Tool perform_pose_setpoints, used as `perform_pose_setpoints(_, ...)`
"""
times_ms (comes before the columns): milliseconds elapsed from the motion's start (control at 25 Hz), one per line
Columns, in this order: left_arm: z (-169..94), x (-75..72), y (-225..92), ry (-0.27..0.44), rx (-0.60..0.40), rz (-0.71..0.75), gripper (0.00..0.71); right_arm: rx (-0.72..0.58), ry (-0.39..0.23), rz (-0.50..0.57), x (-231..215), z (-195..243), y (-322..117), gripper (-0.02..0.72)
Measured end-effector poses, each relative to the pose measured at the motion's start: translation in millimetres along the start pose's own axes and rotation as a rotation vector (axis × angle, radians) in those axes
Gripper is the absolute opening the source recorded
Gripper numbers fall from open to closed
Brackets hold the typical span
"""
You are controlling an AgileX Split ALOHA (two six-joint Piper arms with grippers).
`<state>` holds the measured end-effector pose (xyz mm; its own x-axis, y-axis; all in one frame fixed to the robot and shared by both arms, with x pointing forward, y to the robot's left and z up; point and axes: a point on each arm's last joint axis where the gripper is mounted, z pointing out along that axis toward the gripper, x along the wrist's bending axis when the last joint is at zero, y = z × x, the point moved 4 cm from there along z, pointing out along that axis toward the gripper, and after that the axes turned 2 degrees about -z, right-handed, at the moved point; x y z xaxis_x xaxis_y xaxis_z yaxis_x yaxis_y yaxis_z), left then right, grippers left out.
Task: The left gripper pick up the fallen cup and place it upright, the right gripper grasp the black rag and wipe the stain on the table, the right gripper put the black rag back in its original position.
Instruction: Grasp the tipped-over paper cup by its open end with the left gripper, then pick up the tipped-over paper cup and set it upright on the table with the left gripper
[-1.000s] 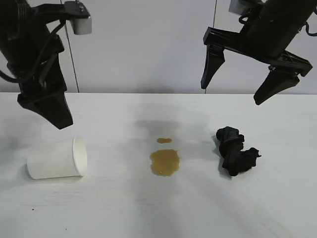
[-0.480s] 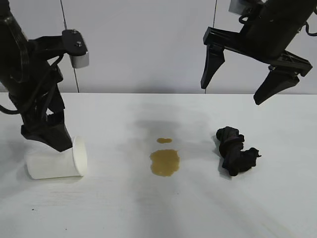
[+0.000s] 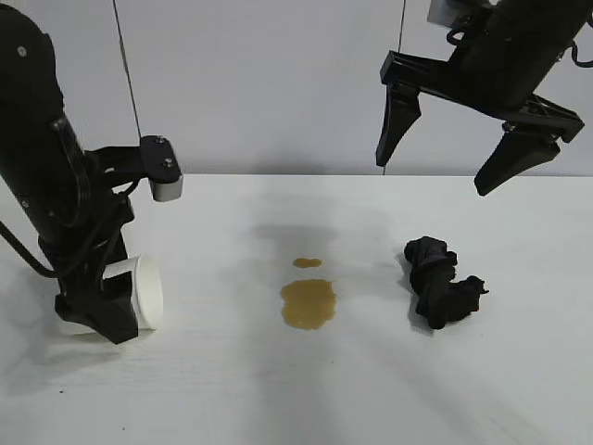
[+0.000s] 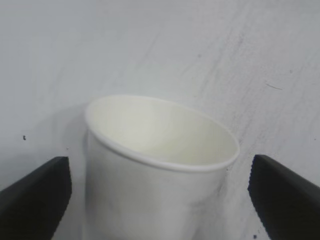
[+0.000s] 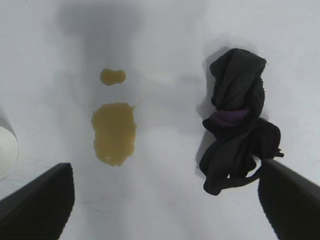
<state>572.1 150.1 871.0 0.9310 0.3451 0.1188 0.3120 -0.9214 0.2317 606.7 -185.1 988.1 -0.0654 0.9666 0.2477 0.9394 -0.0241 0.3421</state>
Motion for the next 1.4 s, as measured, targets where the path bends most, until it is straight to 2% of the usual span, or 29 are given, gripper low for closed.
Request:
perform_pose_setpoints(40,0,0.6,0,0.004,-0.003,0.000,0.680,0.000,0.000,-0.001,0,0,0,0.694)
perform_pose_setpoints(200,0,2.3,2,0.018,-0.012,0.000,0.554,0.000,0.000,-0.002,0,0,0,0.694)
perform_pose_setpoints(320,0,2.7,2,0.021,-0.014,0.019,0.504,-0.001,0.000,-0.002,0,0,0,0.694)
perform_pose_setpoints(520,0,3.4,3,0.027,-0.023,0.039,0.484,-0.001,0.000,-0.002,0,0,0,0.694)
perform_pose_setpoints(680,-12,3.8,12,0.041,-0.087,0.055,0.482,-0.001,0.000,-0.004,0,0,0,0.694)
perform_pose_setpoints(840,-40,4.5,28,0.053,-0.252,0.087,0.480,-0.001,0.000,-0.005,0,0,0,0.694)
perform_pose_setpoints(1040,-67,17.5,31,0.016,-0.534,-0.005,0.479,-0.001,0.000,-0.005,0,0,0,0.694)
perform_pose_setpoints(1200,-76,24.9,10,-0.020,-0.763,-0.043,0.478,-0.001,0.000,-0.005,0,0,0,0.694)
perform_pose_setpoints(1320,-82,29.2,-11,0.006,-0.944,-0.087,0.478,-0.001,0.000,-0.005,0,0,0,0.694)
perform_pose_setpoints(1400,-73,29.6,-28,0.013,-0.994,-0.091,0.478,-0.001,0.000,-0.005,0,0,0,0.694)
